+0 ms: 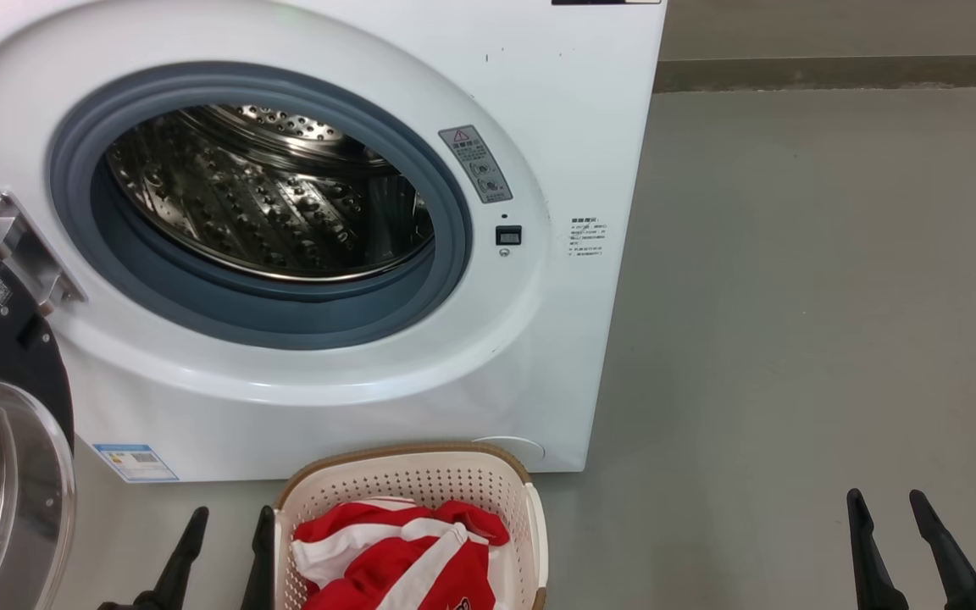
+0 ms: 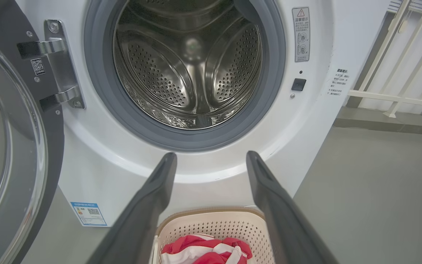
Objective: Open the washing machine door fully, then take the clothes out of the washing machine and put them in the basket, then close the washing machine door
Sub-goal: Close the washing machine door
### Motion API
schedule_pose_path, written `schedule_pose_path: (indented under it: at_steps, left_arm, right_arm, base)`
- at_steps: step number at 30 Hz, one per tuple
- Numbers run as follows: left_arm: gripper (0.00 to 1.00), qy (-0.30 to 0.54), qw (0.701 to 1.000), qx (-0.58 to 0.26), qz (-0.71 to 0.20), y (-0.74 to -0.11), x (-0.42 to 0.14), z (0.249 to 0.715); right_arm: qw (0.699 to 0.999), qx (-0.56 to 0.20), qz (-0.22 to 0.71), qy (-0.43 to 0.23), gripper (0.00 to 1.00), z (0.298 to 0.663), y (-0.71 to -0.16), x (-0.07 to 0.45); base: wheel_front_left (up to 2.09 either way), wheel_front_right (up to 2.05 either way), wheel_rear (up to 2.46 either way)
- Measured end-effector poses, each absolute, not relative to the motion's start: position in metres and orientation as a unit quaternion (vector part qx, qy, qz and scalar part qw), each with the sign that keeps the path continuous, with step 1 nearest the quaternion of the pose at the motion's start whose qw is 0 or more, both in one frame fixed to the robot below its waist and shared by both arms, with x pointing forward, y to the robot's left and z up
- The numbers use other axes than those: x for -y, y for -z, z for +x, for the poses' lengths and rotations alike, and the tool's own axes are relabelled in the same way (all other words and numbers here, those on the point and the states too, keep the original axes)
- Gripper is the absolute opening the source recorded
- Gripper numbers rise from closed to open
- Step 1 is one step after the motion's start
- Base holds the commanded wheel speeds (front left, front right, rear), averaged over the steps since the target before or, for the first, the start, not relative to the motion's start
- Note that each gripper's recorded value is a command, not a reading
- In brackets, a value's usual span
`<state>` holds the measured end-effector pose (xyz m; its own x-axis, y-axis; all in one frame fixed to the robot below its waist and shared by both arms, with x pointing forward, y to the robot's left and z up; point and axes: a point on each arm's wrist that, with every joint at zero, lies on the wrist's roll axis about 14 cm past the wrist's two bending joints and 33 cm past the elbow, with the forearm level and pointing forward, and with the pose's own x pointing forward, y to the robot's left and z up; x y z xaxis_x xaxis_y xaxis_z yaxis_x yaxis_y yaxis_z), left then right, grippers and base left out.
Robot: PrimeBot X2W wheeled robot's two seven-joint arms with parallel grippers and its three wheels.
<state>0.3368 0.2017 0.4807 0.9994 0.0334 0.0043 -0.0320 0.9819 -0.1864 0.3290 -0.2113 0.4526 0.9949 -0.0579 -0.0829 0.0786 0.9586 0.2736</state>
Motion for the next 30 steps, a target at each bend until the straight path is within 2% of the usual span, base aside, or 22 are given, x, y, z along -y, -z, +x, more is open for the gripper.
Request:
schedule_pose_path:
  at_steps: [19, 30]
  left_arm:
    - [1.00, -0.010, 0.995, 0.011, -0.094, -0.4856, -0.1982, 0.3388]
    - [1.00, -0.008, 0.996, 0.011, -0.094, -0.4858, -0.1969, 0.3389]
  right_arm:
    - [0.989, -0.036, 0.141, 0.038, 1.00, 0.3272, -0.4532, 0.2125]
    - [0.989, -0.035, 0.142, 0.038, 1.00, 0.3270, -0.4535, 0.2124]
  base:
    - [-1.04, 1.04, 0.00]
    - [-0.15, 0.15, 0.00]
